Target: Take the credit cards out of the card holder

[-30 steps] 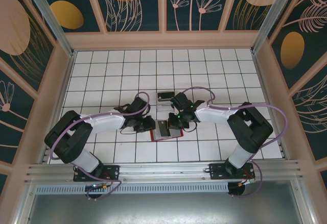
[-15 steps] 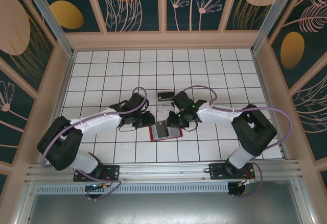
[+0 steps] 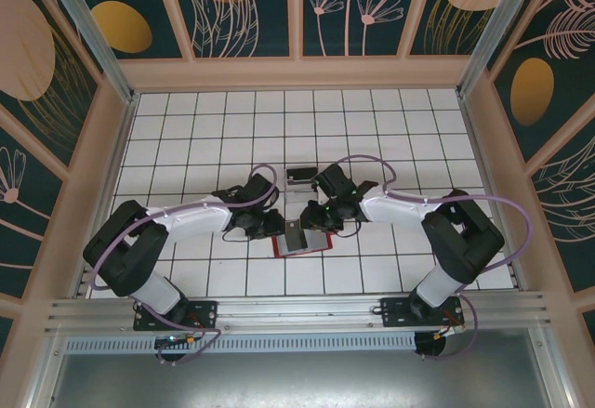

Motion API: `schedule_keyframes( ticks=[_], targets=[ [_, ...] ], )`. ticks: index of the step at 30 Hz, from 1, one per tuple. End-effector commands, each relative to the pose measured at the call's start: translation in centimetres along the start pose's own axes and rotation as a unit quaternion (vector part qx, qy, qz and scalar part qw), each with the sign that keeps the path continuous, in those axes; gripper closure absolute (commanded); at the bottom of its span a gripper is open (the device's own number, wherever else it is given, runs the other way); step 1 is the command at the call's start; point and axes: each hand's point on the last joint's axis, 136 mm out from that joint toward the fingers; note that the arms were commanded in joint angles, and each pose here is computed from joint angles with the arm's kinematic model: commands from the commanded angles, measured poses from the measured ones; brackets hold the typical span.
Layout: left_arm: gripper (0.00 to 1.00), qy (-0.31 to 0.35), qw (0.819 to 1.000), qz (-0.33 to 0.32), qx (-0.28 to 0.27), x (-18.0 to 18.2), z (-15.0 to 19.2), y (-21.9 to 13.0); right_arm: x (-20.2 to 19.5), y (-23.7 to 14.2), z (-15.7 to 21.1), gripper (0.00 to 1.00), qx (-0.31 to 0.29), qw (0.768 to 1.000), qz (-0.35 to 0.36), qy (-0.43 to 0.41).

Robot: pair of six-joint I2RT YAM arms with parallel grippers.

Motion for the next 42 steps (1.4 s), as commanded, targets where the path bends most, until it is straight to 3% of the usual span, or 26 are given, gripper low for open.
schedule_keyframes(
  ticks=[1,13,24,34,42],
  targets=[
    [0.75,0.003,1.000,-0.017,0.013,1.2,0.9,0.8,0.0,0.5,0.2,0.72,0.013,0.999,-0.027,-0.010],
    [0.77,0.005,0.998,-0.061,0.034,3.2,1.9,1.6,-0.8,2.1,1.3,0.69,0.051,0.996,-0.072,-0.011],
    [0.77,0.002,0.997,-0.062,0.039,3.3,2.0,1.6,-0.6,2.8,2.2,0.72,0.072,0.993,-0.098,-0.009],
    [0.77,0.003,0.997,-0.064,0.039,3.4,2.1,1.5,-1.3,2.6,2.2,0.87,0.064,0.994,-0.083,-0.001],
    [0.77,0.004,0.997,-0.068,0.041,3.6,2.1,1.7,-2.4,1.2,1.5,0.92,0.041,0.997,-0.067,0.006]
  ],
)
Point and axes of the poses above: each hand's point on the last joint's axis, 136 mm out from that joint toward the fingers, its own y axis out along the fingers, its own x axis along the line the jaws close on, z = x × y, and after that the axes turned 2 degrees about y, right-handed
